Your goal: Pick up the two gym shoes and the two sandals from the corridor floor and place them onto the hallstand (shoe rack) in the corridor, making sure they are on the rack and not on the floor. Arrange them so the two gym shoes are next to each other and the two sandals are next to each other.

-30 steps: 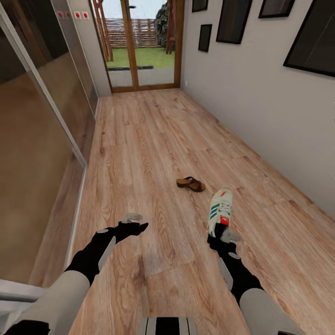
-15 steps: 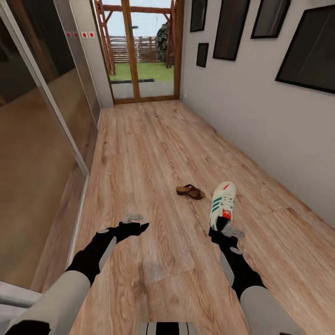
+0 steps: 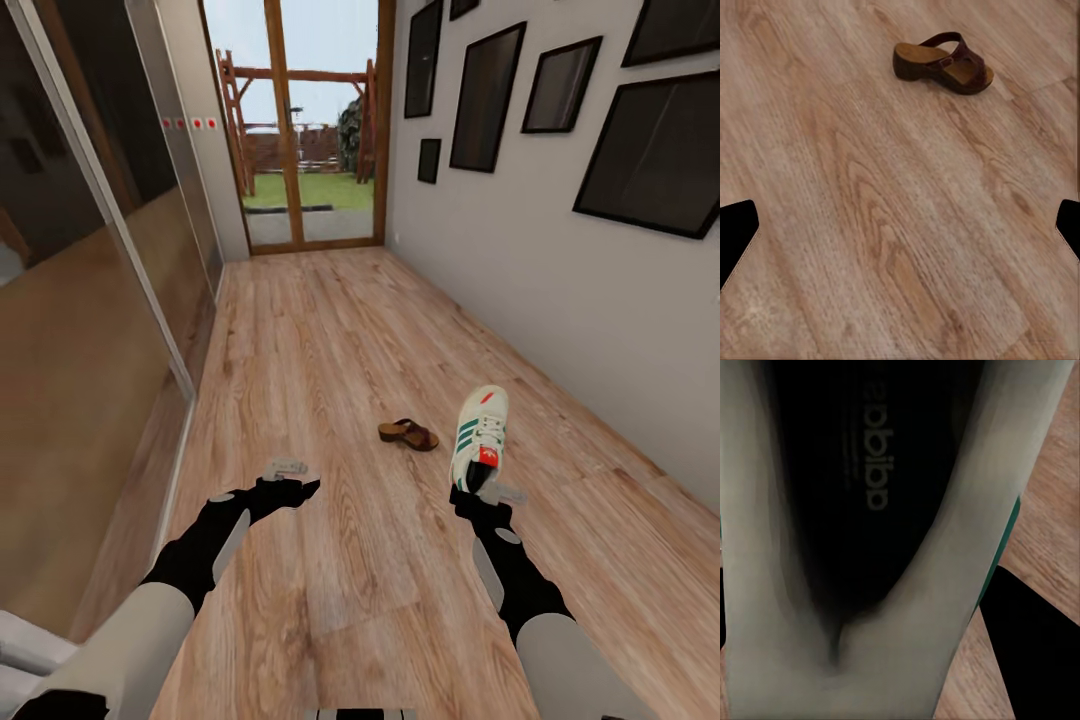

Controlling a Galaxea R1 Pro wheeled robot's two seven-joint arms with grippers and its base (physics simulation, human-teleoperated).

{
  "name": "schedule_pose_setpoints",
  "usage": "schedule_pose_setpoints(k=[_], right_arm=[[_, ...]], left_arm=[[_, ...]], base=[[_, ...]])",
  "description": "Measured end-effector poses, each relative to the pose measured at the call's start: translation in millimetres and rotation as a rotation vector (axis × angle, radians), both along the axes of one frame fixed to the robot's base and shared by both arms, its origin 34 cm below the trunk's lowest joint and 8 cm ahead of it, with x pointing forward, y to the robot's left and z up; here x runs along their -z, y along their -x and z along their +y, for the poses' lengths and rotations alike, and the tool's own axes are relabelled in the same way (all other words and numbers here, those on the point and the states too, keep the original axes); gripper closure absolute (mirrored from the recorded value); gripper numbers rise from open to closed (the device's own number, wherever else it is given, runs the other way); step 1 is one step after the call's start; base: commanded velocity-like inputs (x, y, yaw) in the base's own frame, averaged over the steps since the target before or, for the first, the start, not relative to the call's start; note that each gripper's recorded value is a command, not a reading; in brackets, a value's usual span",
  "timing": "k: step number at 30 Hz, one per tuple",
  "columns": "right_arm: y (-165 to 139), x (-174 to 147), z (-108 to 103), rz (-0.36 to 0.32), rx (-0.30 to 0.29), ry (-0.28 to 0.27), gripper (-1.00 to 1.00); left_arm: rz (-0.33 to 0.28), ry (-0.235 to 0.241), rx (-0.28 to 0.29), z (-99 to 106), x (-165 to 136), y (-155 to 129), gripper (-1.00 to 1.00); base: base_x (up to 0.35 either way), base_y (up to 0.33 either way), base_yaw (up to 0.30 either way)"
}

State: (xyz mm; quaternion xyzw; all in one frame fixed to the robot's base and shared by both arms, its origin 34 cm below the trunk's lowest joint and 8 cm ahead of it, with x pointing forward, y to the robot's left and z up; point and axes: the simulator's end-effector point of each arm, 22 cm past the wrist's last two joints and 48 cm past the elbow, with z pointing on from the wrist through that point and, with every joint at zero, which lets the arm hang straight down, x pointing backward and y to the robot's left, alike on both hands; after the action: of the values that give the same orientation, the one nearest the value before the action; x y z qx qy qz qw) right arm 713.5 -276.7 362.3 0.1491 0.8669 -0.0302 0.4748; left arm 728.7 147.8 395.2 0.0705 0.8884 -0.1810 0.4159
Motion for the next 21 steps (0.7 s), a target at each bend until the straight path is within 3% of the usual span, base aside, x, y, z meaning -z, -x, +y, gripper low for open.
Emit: schedule_pose_setpoints(k=[21], right_arm=[[-12, -73, 0, -0.112, 0.000, 0.000, 1.00]], left_arm=[[-0.111, 0.001, 0.000, 0, -75, -8, -1.00]], base=[[0.000, 0.000, 0.000]])
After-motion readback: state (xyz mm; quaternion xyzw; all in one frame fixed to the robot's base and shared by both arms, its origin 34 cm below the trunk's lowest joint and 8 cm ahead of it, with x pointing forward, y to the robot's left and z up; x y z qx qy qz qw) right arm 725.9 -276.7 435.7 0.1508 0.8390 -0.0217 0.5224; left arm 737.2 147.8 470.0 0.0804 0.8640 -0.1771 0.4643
